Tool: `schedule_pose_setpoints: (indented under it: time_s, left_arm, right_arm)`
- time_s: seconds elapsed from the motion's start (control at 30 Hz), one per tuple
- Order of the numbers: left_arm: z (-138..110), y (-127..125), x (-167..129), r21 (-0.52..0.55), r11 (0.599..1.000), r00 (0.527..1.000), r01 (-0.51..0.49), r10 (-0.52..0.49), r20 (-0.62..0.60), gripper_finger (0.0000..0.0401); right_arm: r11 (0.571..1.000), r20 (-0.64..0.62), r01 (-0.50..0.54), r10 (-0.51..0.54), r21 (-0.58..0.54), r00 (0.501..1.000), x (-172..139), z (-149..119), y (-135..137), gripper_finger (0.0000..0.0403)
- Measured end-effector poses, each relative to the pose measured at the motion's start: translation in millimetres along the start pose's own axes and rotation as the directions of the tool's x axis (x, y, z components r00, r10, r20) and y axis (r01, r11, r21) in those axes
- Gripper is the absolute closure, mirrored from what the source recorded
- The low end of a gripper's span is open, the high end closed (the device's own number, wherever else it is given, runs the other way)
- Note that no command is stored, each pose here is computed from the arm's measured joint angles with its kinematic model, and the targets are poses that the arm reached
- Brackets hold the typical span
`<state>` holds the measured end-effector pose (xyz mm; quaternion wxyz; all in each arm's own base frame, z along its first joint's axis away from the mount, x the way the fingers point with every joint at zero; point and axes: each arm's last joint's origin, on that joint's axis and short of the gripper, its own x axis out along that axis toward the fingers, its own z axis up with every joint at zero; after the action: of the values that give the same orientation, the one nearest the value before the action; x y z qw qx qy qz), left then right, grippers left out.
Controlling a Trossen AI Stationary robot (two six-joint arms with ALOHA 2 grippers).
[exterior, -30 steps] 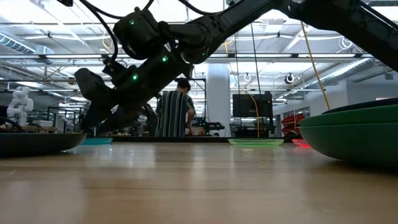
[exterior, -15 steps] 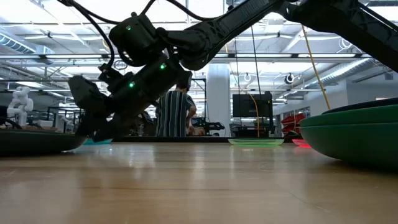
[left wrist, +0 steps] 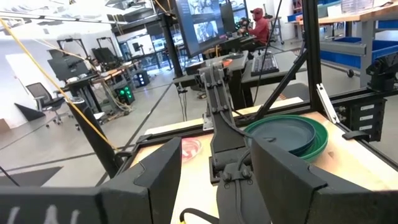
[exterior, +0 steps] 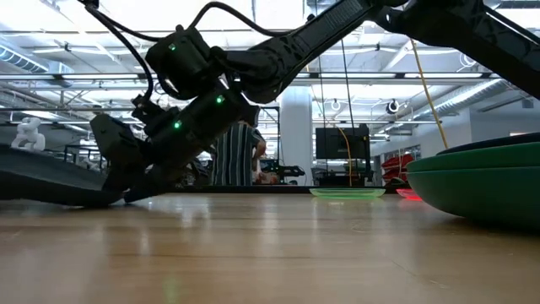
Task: Stack plastic plates
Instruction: Stack the dark blue plate on top of the dark blue plate
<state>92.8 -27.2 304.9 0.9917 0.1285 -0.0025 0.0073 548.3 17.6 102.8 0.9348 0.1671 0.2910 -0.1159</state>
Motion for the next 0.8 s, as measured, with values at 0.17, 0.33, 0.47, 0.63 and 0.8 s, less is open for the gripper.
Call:
schedule_pose_setpoints:
  time_s: [0.17, 0.33, 0.47, 0.63, 0.8]
  left_arm:
    - [0, 0, 0, -0.001, 1.000, 1.000, -0.001, 0.001, 0.002, 0.0201]
    - [0, 0, 0, -0.001, 1.000, 1.000, -0.001, 0.001, 0.002, 0.0201]
    - [0, 0, 0, -0.002, 1.000, 1.000, -0.001, 0.001, 0.002, 0.0201]
    - [0, 0, 0, -0.004, 1.000, 1.000, -0.001, 0.001, 0.002, 0.0201]
    - [0, 0, 0, -0.012, 1.000, 1.000, 0.001, -0.001, -0.001, 0.0201]
  right_arm:
    - [1.000, 0.012, -0.003, 0.003, -0.006, 1.000, 3, -1, -2, 0.0254]
    - [1.000, 0.026, -0.004, 0.004, 0.000, 1.000, 4, 0, -4, 0.0294]
    - [1.000, 0.030, -0.005, 0.004, 0.002, 1.000, 4, 1, -5, 0.0332]
    - [1.000, 0.035, -0.011, 0.012, -0.004, 0.999, 4, 3, -6, 0.0382]
    - [0.999, 0.025, -0.027, 0.028, -0.028, 0.999, -2, 9, -4, 0.0395]
